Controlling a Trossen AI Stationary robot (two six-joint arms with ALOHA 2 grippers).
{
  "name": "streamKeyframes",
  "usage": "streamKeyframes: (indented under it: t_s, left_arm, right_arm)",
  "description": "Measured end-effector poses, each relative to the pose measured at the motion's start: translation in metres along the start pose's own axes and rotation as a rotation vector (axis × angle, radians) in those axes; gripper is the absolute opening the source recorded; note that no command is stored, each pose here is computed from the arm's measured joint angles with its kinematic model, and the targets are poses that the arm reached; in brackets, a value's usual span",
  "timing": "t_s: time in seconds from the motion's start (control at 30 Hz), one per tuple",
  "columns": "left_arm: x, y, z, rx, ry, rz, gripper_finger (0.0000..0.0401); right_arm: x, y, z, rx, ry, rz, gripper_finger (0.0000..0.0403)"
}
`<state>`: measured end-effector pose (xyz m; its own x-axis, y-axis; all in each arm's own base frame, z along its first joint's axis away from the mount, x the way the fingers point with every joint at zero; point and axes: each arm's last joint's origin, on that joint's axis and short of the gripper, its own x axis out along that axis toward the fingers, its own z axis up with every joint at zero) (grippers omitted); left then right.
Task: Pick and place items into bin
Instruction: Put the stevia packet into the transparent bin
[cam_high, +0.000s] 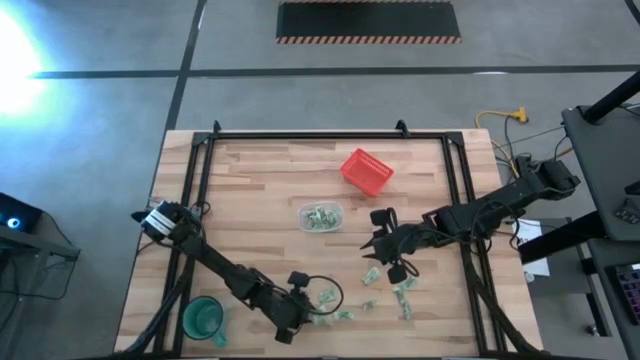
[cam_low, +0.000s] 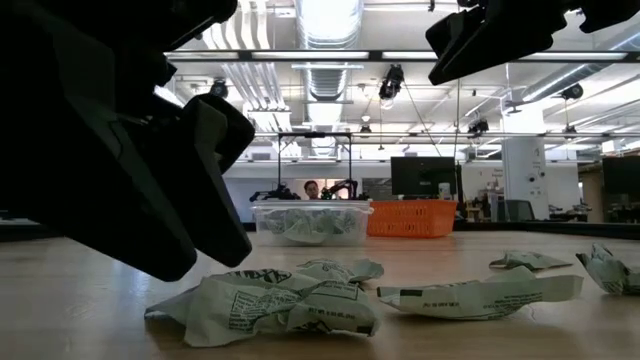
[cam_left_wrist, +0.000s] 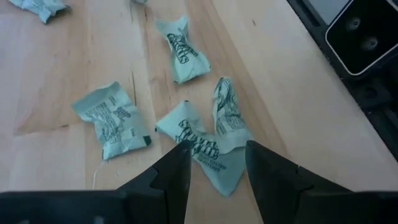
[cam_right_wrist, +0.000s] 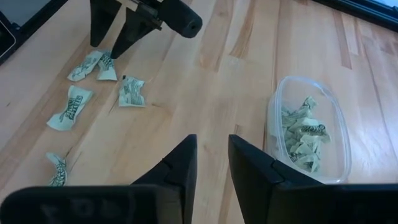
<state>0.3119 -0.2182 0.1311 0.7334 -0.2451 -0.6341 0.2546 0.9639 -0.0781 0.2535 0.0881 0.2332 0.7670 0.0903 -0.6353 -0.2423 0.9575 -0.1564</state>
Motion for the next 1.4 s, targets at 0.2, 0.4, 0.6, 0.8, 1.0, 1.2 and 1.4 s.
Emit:
streamKeyframes:
  t_s: [0.2,0.4,0.6,0.8,1.0,1.2,1.4]
  left_arm:
    - [0.014,0.003,-0.009,0.017,0.041,-0.024,0.0137]
    - [0.015,0.005,-0.008,0.021,0.046,-0.043,0.0137]
    - [0.015,0.006,-0.009,0.041,0.057,-0.041,0.0111]
    - [0.014,0.008,-0.011,0.051,0.075,-0.036,0.0023]
    - [0.014,0.008,-0.012,0.073,0.077,-0.030,0.0007]
    - [0.000,0.012,-0.009,0.094,0.120,0.069,0.0001]
    - [-0.017,0.022,-0.007,0.130,0.159,0.263,0.0001]
  right_arm:
    - [0.000,0.000,0.000,0.000,0.000,0.001,0.0082]
    - [0.000,0.000,-0.001,0.000,0.000,0.001,0.0087]
    - [0.001,0.000,-0.001,-0.001,0.001,0.001,0.0079]
    - [0.001,0.000,-0.002,-0.001,0.003,0.001,0.0072]
    - [0.001,0.000,-0.002,-0.001,0.003,0.001,0.0078]
    - [0.001,0.000,-0.002,-0.002,0.003,0.001,0.0075]
    - [0.001,0.000,-0.002,-0.004,0.004,0.002,0.0068]
